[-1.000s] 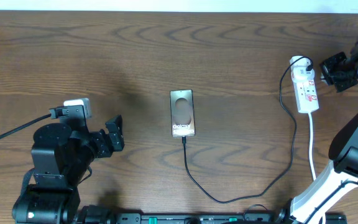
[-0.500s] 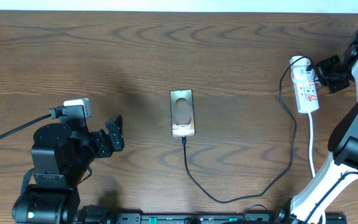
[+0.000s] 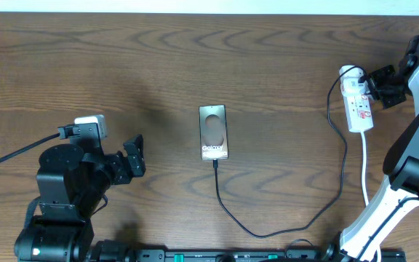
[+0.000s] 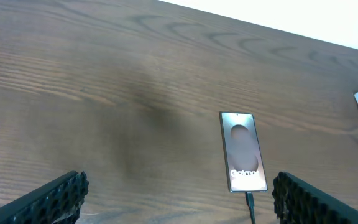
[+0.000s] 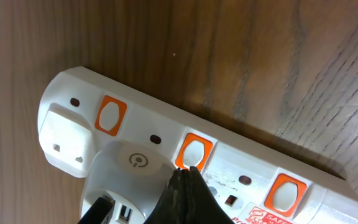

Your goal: Plug charger to phone and switch on socket

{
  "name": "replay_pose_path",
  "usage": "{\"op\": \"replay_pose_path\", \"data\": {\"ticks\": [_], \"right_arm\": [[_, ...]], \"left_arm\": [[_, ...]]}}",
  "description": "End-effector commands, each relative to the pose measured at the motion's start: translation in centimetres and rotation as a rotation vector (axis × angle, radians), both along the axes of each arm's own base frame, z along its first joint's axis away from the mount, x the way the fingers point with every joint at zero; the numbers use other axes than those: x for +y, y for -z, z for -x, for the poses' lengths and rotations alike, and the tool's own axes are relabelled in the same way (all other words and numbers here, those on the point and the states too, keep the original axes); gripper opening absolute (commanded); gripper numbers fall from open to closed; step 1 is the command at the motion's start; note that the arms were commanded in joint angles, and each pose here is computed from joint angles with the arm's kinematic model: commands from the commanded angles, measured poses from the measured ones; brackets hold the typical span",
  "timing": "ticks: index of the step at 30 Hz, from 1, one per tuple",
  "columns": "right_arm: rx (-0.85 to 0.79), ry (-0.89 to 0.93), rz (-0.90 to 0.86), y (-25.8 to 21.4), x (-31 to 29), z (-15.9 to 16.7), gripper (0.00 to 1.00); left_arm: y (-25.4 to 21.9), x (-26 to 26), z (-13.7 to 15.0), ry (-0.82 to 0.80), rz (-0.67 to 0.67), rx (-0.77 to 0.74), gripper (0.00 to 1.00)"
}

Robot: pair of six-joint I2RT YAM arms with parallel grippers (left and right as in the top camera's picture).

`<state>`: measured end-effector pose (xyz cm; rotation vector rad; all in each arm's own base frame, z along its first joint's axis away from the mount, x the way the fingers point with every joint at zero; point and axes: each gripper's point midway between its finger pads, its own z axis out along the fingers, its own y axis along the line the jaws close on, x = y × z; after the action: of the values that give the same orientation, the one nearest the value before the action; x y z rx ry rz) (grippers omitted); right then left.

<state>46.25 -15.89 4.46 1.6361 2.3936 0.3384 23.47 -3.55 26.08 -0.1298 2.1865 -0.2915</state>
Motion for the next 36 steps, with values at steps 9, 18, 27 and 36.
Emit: {"op": "replay_pose_path", "data": {"ticks": [9,18,27,36], "right_arm": [[0.091,-0.092,-0.046,5.0,4.0,-0.5,0.01],[0.033,-0.198,0.036,1.3,4.2,-1.0,0.01],[-0.071,-0.163,0.312,-9.7,0.8,0.4,0.01],[-0.343,-0.136,0.469,-23.7,1.2,3.4,0.01]], "left_arm": [[0.2,0.3,-0.1,-0.01,-0.013,0.002,0.97],[0.2,0.3,-0.1,-0.01,-0.013,0.002,0.97],[0.2,0.3,0.0,-0.01,-0.013,0.003,0.97],[0.2,0.3,0.0,-0.01,-0.013,0.003,0.97]]}}
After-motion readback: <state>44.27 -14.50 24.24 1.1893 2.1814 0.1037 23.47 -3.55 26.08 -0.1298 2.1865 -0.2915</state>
